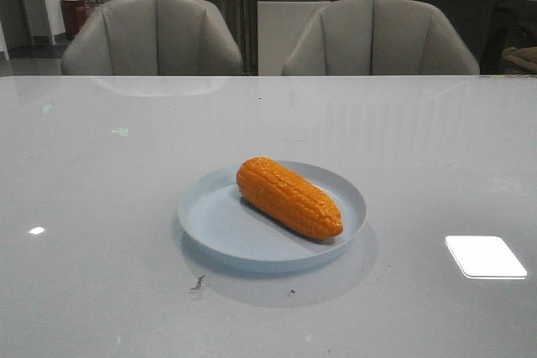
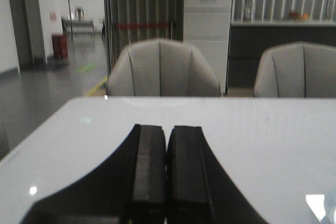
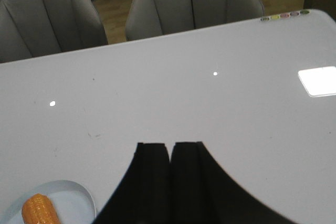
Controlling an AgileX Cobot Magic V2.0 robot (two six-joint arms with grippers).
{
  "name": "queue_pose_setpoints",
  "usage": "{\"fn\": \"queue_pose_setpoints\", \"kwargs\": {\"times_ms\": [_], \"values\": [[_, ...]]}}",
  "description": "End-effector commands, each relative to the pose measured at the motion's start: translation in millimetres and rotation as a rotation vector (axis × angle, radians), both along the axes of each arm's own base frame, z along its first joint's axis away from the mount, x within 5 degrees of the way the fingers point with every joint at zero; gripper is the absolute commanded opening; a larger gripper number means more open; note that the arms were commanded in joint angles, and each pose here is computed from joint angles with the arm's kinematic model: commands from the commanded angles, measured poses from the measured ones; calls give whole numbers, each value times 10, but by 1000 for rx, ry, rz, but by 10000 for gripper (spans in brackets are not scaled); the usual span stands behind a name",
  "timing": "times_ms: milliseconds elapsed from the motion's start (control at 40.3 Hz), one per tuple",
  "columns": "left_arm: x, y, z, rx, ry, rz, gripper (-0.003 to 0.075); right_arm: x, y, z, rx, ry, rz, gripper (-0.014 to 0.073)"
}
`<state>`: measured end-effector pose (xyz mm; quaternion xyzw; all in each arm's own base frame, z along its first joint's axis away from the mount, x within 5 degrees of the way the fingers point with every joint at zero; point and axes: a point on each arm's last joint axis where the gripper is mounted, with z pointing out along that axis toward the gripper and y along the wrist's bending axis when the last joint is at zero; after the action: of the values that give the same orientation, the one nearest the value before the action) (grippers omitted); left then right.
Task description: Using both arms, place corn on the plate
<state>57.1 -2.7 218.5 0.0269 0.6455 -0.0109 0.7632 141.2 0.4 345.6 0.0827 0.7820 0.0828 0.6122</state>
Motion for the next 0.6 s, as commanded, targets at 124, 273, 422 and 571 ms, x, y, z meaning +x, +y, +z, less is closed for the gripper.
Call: {"fn": "queue_pose_setpoints", "kwargs": {"times_ms": [124, 273, 422, 571], "values": [[-3, 10, -44, 1, -58, 11, 94, -348, -6, 54, 2, -203, -23, 29], [-3, 10, -44, 1, -58, 11, 94, -617, 2, -204, 1, -257, -27, 29], [-3, 10, -44, 1, -58, 11, 94, -830, 7, -466, -1, -316, -31, 29], [-3, 10, -44, 1, -58, 11, 94, -988, 13, -618, -2, -384, -31, 29]]}}
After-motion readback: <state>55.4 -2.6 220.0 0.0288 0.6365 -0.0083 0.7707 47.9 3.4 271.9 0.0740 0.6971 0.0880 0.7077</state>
